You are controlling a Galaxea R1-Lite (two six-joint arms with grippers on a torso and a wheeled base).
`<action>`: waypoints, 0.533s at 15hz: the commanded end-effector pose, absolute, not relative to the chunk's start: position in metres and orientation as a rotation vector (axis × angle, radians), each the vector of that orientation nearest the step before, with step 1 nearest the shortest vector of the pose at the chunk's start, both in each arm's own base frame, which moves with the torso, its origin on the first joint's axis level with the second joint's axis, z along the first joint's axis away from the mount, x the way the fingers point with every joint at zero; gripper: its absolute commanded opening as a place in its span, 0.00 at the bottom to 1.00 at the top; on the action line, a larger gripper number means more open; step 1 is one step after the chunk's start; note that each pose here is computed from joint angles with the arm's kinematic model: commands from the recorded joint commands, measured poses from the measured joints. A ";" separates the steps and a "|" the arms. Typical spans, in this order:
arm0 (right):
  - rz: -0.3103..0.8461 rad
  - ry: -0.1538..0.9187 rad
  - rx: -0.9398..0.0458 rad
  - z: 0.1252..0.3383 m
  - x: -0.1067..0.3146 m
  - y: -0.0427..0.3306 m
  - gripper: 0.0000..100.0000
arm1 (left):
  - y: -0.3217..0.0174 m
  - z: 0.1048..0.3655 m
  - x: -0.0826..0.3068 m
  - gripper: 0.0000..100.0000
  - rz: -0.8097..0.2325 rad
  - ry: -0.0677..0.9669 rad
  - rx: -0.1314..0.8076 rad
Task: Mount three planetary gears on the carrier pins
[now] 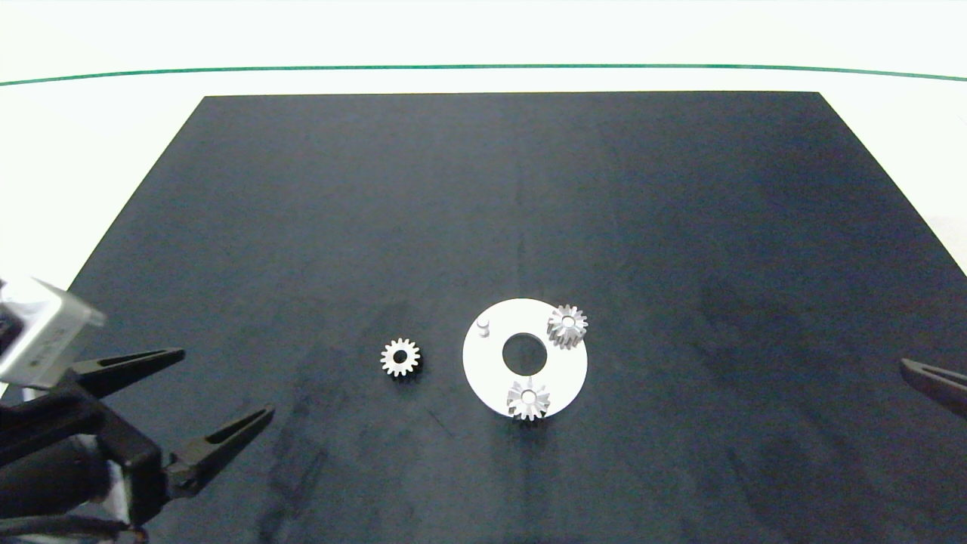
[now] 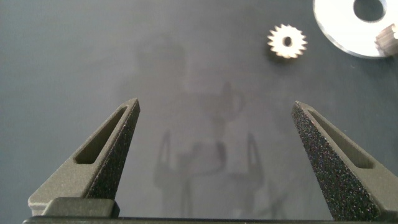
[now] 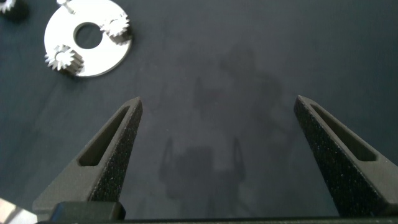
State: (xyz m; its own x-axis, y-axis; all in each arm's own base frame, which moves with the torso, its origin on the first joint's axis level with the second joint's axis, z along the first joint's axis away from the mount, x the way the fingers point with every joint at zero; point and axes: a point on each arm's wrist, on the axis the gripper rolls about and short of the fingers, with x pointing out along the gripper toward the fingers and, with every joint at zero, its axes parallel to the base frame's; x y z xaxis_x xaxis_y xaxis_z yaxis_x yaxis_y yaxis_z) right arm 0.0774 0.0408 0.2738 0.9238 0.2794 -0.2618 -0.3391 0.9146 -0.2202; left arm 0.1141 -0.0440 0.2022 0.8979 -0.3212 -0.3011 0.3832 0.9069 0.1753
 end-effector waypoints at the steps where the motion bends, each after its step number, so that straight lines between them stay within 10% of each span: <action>1: 0.271 0.191 -0.246 0.269 0.058 0.026 1.00 | -0.089 0.184 0.151 1.00 -0.473 0.383 0.313; 8: 0.253 0.328 -0.278 0.226 0.069 0.028 1.00 | -0.107 0.183 0.176 1.00 -0.486 0.383 0.314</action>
